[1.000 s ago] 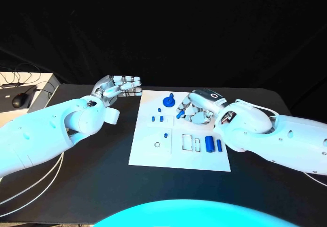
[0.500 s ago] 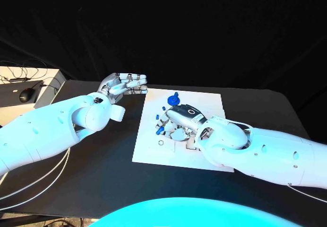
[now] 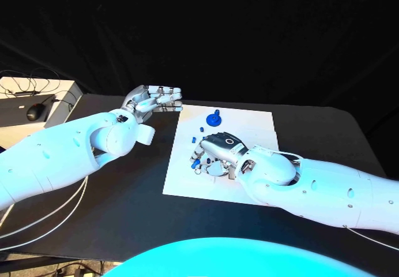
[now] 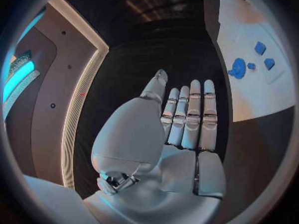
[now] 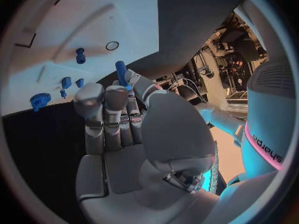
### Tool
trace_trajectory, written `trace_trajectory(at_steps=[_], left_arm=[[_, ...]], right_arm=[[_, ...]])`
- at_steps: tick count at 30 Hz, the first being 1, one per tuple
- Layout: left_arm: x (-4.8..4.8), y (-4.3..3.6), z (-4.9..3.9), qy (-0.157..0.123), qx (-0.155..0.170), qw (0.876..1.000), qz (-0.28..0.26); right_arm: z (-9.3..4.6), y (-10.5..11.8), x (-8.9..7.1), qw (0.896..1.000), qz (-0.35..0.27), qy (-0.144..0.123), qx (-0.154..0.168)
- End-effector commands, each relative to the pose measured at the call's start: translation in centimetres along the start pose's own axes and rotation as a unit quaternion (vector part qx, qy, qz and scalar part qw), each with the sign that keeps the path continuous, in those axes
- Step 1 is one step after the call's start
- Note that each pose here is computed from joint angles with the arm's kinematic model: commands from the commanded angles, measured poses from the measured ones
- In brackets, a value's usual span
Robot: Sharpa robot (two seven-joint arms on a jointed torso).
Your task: Assemble the parts on the task board
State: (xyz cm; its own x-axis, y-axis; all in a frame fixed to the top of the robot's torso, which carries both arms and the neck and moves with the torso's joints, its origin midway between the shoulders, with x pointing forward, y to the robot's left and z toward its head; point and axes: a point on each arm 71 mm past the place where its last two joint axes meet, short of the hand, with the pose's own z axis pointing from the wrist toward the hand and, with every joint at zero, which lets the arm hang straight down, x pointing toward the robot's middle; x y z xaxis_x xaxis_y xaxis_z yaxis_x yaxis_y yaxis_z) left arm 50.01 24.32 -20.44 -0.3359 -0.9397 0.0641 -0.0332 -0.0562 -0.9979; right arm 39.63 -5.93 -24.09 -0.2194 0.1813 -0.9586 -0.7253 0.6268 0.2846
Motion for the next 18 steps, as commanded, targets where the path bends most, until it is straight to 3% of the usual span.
trace_trajectory(at_steps=[1,18], left_arm=[[0.25,-0.10,0.02,0.010,0.004,1.000,-0.004],[-0.04,-0.12,-0.10,0.007,0.004,1.000,-0.002]], right_arm=[[0.01,-0.06,0.50,1.000,-0.019,0.023,-0.003],[-0.11,-0.45,1.18,0.998,-0.029,0.049,0.005]])
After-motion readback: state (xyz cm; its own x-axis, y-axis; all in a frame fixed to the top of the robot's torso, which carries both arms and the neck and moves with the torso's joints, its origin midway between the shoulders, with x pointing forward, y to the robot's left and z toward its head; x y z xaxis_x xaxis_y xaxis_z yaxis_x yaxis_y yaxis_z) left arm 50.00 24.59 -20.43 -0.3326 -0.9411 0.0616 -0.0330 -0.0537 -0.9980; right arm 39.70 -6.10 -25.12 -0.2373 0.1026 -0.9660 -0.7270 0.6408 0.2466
